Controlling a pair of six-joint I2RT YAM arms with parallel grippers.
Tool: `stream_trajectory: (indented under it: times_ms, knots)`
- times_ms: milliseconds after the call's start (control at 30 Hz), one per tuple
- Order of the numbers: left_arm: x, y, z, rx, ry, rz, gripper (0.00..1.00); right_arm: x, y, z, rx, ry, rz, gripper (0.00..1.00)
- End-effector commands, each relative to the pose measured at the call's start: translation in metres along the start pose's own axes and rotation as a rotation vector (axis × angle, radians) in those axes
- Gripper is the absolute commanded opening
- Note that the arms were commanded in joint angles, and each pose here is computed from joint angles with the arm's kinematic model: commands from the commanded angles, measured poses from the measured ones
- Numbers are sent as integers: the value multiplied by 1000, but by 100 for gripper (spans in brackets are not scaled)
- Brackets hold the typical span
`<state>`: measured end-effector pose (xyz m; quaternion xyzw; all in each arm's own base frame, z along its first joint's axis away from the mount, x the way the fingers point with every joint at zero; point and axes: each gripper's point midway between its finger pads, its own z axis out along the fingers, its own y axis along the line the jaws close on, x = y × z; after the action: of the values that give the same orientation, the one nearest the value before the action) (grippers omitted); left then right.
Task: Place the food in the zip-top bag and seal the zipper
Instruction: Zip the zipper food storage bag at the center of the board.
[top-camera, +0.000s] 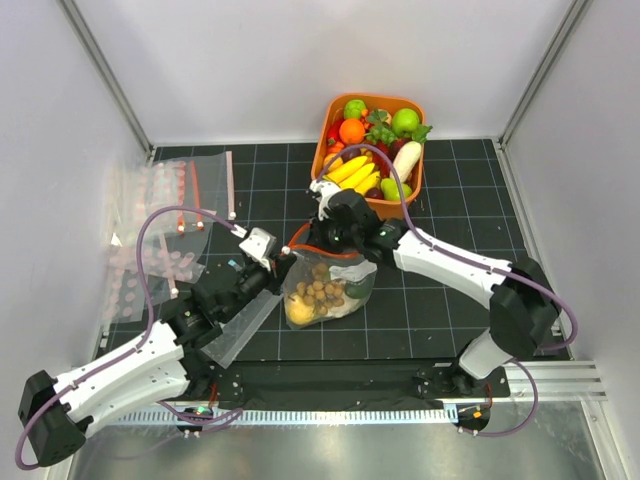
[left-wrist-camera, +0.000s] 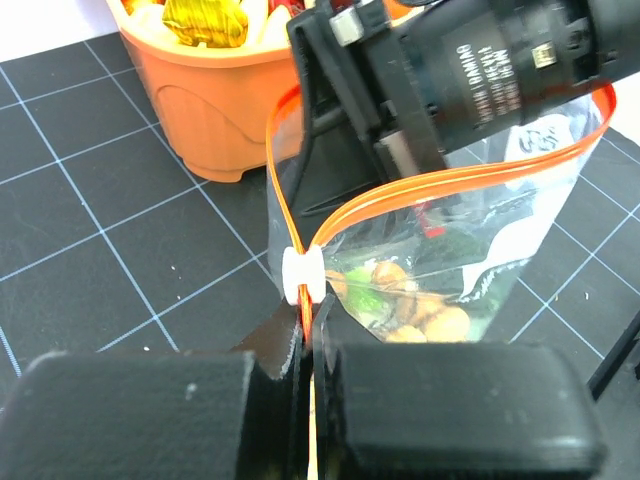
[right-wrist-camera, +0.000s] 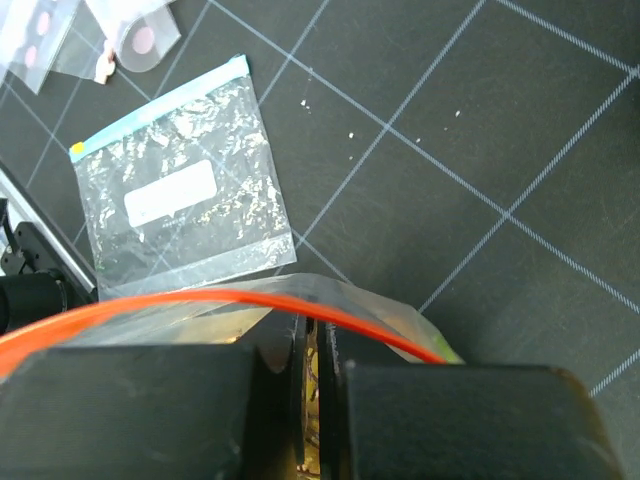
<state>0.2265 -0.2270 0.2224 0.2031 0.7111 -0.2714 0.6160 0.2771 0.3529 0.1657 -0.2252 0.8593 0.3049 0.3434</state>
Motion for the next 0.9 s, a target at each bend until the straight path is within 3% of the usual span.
stream_trajectory:
  times_ms: [0,100,267,500,633,867]
  knots:
    - [-44,3,-1,-26,-149,-9,0,1,6,-20,-21,-3,-27,7]
    - [-40,1,1,-15,-136,-5,0,-14,19,-44,-84,-106,-53,39]
    - [-40,-3,2,6,-131,0,0,-39,23,-87,-81,-269,-105,41]
    - [-42,-22,2,110,-133,13,0,-50,32,-117,-127,-387,-155,49]
    - [-39,-53,-2,298,-110,75,0,-48,47,-125,-208,-384,-231,50]
    - [-31,-94,-13,548,-17,110,2,-41,70,-146,-342,-430,-429,65]
